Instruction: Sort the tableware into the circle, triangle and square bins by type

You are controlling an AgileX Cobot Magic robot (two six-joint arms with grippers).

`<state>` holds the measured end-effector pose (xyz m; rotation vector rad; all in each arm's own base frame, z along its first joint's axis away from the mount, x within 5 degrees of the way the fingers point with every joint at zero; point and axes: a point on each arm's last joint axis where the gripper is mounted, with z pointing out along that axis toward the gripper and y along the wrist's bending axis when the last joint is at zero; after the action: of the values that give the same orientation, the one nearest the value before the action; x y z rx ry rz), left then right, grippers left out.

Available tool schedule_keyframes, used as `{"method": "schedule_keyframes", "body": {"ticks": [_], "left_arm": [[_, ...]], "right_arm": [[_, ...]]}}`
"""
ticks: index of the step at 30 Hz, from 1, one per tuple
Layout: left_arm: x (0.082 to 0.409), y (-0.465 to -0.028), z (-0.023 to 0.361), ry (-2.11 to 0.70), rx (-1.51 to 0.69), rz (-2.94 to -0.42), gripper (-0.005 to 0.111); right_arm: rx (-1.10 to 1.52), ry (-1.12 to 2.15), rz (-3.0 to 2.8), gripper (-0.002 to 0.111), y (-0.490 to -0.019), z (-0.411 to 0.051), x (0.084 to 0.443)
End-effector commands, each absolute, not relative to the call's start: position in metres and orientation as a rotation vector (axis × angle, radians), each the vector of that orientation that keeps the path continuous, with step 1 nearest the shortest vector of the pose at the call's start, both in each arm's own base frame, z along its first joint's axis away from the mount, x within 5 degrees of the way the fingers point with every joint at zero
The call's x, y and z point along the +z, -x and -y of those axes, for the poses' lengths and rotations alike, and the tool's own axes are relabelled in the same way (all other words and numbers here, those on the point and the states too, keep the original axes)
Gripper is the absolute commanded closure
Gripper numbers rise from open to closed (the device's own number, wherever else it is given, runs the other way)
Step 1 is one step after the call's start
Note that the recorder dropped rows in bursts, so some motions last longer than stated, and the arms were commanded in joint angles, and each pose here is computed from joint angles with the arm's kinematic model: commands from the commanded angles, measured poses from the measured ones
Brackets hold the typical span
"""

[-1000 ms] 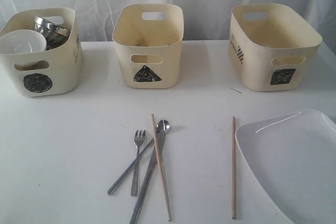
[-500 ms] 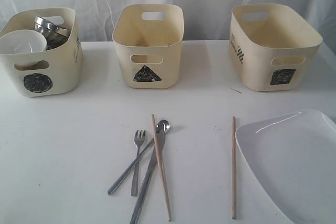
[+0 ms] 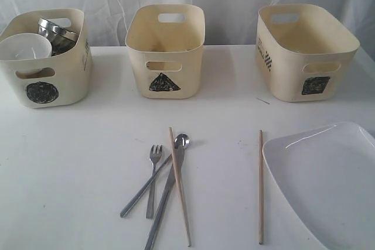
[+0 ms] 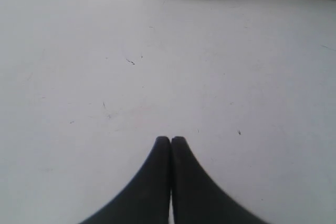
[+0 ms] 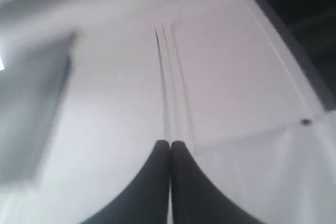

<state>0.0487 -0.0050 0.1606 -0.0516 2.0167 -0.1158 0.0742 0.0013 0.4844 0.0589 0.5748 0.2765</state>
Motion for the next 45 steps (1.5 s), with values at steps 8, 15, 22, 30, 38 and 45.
{"method": "schedule_keyframes", "body": {"ticks": [8,15,22,30,38,45], "left_arm": [[0.157,-0.047,0.006,0.052,-0.128,-2.048,0.107],[0.157,-0.047,0.006,0.052,-0.128,-2.048,0.107],[0.157,-0.047,0.006,0.052,-0.128,-2.048,0.107],[0.157,-0.047,0.006,0.052,-0.128,-2.048,0.107],[0.157,-0.047,0.006,0.052,-0.128,-2.048,0.107],[0.157,-0.047,0.006,0.052,-0.128,-2.048,0.107]], "right_arm": [[-0.680,0.131,-2.479,0.108,-0.292,0.072,0.321],[-0.259,-0.095,-2.795,0.108,-0.292,0.034,0.287],[0.090,0.166,-2.801,0.108,-0.279,-0.105,0.280],[0.233,0.477,-2.727,0.108,-0.268,-0.218,0.226],[0.222,0.471,-2.806,0.098,-0.273,-0.227,0.195],[0.324,0.438,-2.783,0.065,-0.278,-0.237,0.183]]}}
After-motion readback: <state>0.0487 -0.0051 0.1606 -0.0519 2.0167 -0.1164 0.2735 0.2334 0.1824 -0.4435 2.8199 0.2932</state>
